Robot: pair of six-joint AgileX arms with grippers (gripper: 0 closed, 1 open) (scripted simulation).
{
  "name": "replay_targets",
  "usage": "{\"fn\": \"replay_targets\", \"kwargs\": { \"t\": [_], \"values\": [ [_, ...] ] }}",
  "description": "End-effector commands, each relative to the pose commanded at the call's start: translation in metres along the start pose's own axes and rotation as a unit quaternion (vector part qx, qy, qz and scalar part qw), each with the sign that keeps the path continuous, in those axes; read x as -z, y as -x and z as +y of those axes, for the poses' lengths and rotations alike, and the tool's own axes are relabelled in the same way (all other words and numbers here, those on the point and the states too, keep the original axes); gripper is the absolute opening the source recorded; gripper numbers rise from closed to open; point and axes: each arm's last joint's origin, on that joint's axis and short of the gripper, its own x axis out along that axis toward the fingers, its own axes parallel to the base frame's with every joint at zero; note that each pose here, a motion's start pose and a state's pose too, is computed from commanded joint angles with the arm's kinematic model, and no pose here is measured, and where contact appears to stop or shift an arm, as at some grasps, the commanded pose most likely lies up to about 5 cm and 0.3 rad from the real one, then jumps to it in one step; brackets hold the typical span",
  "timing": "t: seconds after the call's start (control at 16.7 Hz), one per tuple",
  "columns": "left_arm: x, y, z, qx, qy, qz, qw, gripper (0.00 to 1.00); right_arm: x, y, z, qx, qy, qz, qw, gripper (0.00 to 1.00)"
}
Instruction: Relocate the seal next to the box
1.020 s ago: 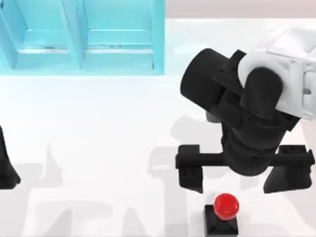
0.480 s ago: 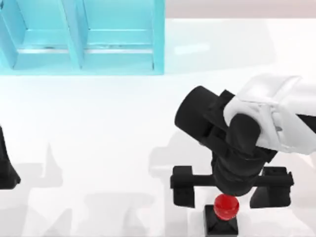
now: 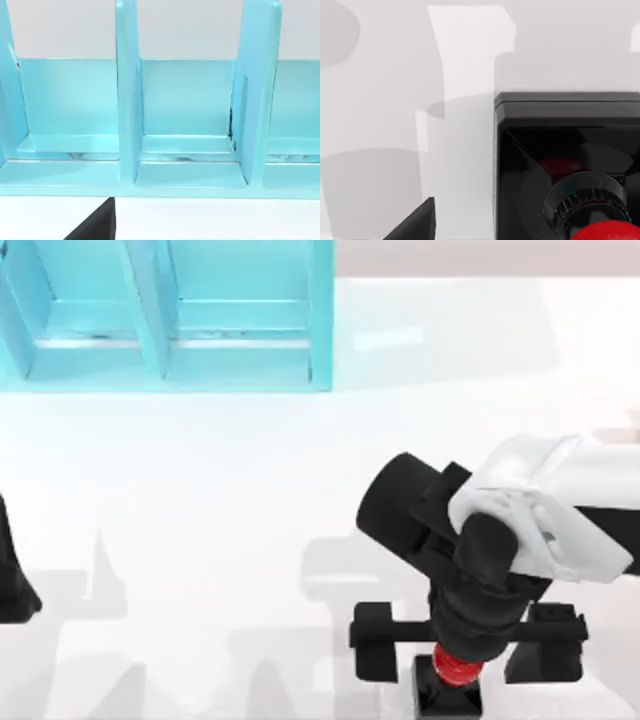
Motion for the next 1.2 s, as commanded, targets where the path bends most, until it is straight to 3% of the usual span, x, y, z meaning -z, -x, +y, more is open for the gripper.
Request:
{"fn": "replay_targets", "kwargs": {
  "t": [0.78,1.2],
  "values": [
    [0.0000,0.0000,0.0000,0.000,0.000,0.000,1.000,1.00,0.0000,0.0000,0.0000,0.000,0.000,0.000,1.000,0.02],
    [0.0000,0.0000,0.0000,0.000,0.000,0.000,1.000,1.00,0.0000,0.0000,0.0000,0.000,0.000,0.000,1.000,0.00]
  ]
}}
